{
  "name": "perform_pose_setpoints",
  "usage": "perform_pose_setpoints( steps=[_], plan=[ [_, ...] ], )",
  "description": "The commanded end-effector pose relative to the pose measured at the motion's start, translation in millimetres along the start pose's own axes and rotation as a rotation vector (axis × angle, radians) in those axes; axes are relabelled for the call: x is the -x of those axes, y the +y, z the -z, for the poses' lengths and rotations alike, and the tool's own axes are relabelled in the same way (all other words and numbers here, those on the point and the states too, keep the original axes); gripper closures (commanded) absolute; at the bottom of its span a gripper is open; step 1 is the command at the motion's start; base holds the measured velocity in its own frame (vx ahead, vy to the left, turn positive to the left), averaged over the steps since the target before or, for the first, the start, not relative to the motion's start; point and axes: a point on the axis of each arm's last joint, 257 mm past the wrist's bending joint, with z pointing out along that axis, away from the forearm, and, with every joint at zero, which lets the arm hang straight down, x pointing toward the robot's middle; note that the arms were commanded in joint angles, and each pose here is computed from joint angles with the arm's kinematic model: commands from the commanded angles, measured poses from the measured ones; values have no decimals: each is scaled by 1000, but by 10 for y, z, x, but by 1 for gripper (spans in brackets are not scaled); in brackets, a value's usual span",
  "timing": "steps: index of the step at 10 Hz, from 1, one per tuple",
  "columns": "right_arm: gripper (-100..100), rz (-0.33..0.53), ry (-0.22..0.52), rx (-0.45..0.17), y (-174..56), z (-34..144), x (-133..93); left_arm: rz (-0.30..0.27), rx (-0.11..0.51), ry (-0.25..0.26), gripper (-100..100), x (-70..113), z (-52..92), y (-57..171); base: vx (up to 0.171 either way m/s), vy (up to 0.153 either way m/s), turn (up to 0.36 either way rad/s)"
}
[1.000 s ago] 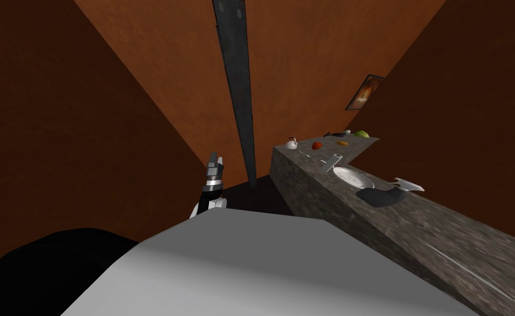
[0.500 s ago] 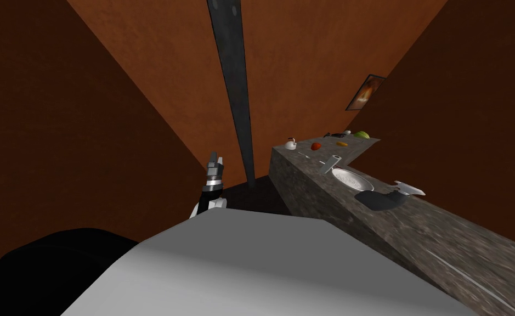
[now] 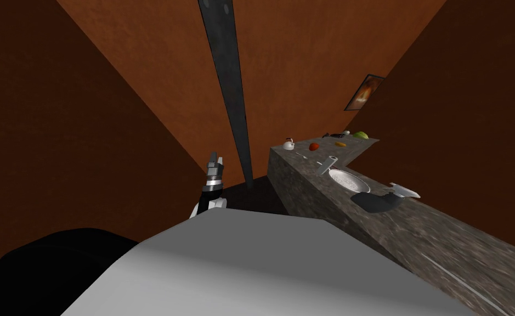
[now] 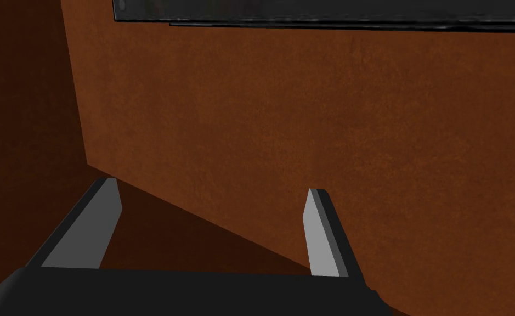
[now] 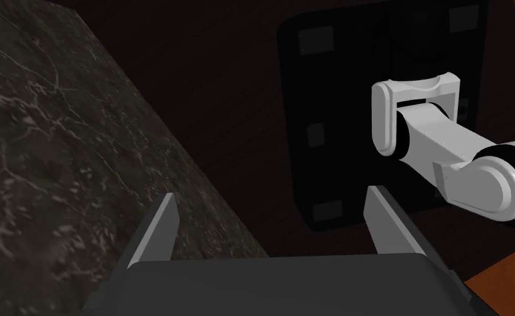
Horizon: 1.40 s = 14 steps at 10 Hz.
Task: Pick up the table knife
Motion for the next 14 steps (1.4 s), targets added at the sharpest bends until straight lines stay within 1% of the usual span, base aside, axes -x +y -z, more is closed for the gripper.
perform_pose_setpoints(
  steps=[1,2,3,4,6,7,8,9,10,11,12,13,14],
  plan=[
    [-100,83,37,-51,-247,137,-2,0,0,0,0,0,0,0,34,-105,2],
    [-100,145,60,-85,-417,234,9,0,0,0,0,0,0,0,49,-158,7],
    [-100,157,67,-95,-466,278,29,0,0,0,0,0,0,0,38,-146,12],
    [-100,221,87,-129,-638,388,78,0,0,0,0,0,0,0,31,-140,3],
    [-100,345,116,-192,-939,602,261,0,0,0,0,1,0,0,70,-225,20],
    [-100,350,118,-196,-956,621,272,0,0,0,0,1,0,0,30,-169,33],
    [-100,404,124,-221,-1064,706,393,0,0,0,0,0,0,0,26,-140,7],
    [-100,404,124,-221,-1064,706,393,0,0,0,0,0,0,0,30,-103,12],
    [-100,451,123,-240,-1137,769,521,0,0,0,0,0,0,0,34,-115,12],
    [-100,451,123,-240,-1137,769,521,0,0,0,0,0,0,0,32,-92,23],
    [-100,520,104,-255,-1172,814,764,0,0,0,0,0,0,0,41,-174,29],
    [-100,520,104,-255,-1172,814,764,0,0,0,0,0,0,0,52,-167,36],
    [-100,520,104,-255,-1172,814,764,0,0,0,0,0,0,0,28,-70,1]
  ],
)
